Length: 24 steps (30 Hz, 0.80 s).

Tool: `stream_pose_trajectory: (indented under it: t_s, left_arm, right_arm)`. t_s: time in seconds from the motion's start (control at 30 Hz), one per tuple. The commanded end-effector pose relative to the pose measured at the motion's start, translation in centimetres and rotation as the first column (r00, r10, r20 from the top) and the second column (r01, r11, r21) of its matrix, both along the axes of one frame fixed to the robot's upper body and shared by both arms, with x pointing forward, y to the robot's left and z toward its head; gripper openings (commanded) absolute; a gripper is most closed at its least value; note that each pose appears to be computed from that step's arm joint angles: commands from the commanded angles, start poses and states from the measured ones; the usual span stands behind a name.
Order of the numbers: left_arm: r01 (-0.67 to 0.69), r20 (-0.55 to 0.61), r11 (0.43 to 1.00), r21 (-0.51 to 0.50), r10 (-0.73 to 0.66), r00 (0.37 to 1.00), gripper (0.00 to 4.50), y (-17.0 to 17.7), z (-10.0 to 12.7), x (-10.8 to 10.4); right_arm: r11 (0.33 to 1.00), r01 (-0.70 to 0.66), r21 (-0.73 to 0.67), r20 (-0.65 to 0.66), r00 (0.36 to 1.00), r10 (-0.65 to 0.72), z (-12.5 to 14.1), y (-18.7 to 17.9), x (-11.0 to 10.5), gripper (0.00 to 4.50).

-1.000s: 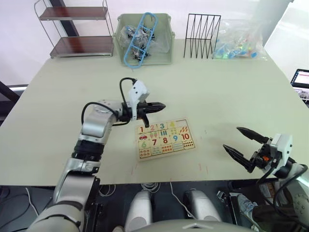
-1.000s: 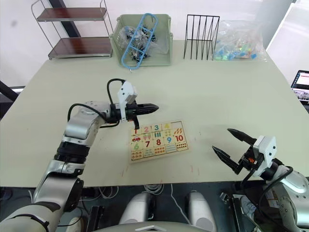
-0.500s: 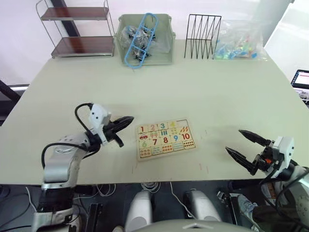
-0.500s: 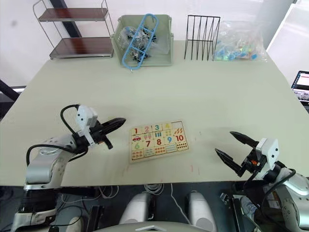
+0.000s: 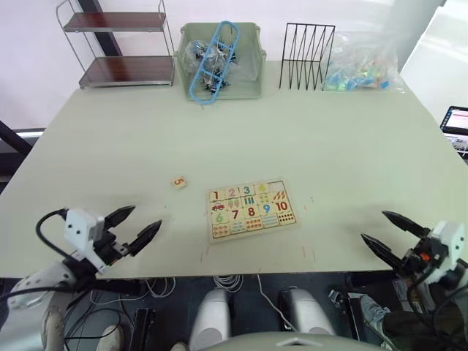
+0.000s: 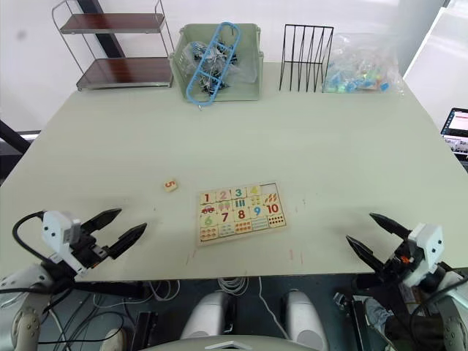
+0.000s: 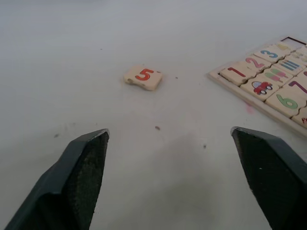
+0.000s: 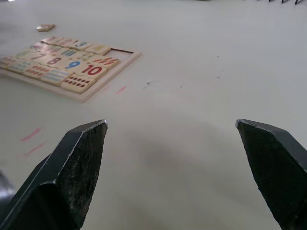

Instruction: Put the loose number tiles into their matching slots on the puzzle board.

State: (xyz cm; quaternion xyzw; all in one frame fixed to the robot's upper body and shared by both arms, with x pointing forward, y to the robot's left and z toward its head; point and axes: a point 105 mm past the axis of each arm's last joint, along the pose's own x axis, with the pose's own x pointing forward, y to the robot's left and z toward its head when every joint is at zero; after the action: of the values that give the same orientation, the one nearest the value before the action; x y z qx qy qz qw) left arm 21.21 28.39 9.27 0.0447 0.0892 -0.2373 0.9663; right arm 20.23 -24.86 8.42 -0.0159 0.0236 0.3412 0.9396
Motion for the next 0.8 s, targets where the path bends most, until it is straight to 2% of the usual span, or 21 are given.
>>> stream_pose_trajectory:
  t_s: [0.03,0.37,0.8]
  left_arm:
    - [0.018,0.037,1.0,0.018,-0.018,0.999,4.43,0.4,0.9,-0.6]
    - [0.067,0.036,0.998,0.018,-0.068,0.997,4.43,0.3,0.6,1.2]
    - [0.123,0.009,0.992,0.022,-0.123,0.992,4.43,0.2,0.4,1.3]
  right_arm:
    - [1.0,0.019,-0.004,0.049,0.999,-0.019,1.3,-1.0,-0.5,4.5]
    - [0.996,0.073,-0.044,0.075,0.995,-0.069,0.5,-2.2,-1.0,4.5]
    - [0.991,0.105,-0.079,0.108,0.989,-0.096,-0.3,-3.1,-1.5,4.5]
